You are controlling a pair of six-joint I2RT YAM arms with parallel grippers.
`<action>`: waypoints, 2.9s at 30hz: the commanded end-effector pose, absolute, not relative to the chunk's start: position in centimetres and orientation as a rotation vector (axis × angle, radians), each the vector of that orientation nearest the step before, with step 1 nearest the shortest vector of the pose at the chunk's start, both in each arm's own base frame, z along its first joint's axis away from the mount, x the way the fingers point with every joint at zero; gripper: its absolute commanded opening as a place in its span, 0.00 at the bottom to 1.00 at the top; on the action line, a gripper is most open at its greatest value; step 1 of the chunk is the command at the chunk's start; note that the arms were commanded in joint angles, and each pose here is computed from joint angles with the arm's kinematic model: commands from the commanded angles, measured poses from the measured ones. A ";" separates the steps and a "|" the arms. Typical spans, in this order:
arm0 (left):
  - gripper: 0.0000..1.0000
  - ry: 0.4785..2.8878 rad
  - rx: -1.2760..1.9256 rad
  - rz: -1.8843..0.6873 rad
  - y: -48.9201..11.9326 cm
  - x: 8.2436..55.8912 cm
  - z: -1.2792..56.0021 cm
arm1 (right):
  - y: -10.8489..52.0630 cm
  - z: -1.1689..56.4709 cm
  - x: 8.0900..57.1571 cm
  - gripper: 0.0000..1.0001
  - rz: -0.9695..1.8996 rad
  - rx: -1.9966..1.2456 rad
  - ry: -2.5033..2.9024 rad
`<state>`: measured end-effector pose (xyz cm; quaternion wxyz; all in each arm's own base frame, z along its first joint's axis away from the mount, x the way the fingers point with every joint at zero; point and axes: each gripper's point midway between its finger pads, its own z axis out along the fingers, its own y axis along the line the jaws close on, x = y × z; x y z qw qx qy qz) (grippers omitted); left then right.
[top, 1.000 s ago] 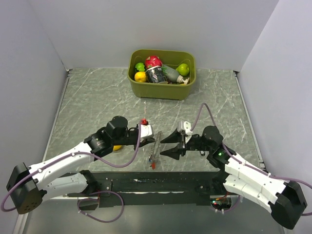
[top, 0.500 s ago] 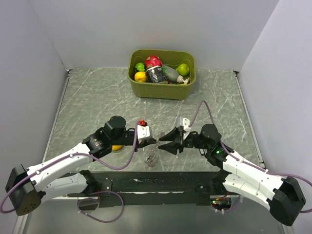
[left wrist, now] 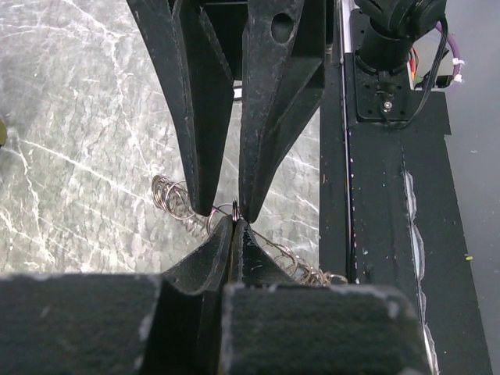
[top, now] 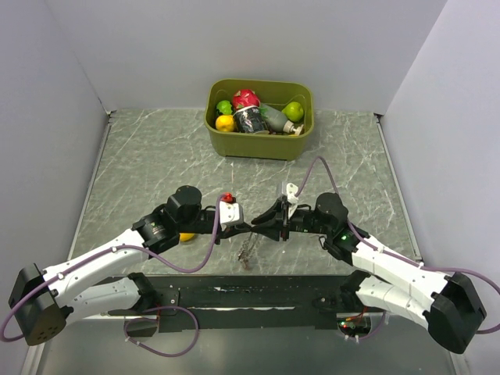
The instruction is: Put the keys on the keyring
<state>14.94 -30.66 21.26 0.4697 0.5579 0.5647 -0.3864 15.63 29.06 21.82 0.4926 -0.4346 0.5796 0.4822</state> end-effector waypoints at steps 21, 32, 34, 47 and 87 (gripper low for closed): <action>0.01 1.223 1.371 -0.976 -31.2 14.2 25.4 | 29.2 22.9 15.4 0.13 1.162 -1.116 1.335; 0.09 1.263 1.349 -0.921 -30.7 14.8 25.0 | 28.6 23.9 16.6 0.00 1.120 -0.992 1.379; 0.18 1.287 1.285 -0.867 -30.2 15.8 25.4 | 28.4 24.3 16.5 0.00 1.121 -0.978 1.369; 0.62 1.258 1.099 -0.854 -28.5 16.0 27.3 | 27.9 26.9 15.2 0.00 1.229 -0.944 1.290; 0.47 0.912 1.312 -1.103 -32.6 11.2 28.5 | 25.2 30.1 11.2 0.00 1.550 -1.071 1.110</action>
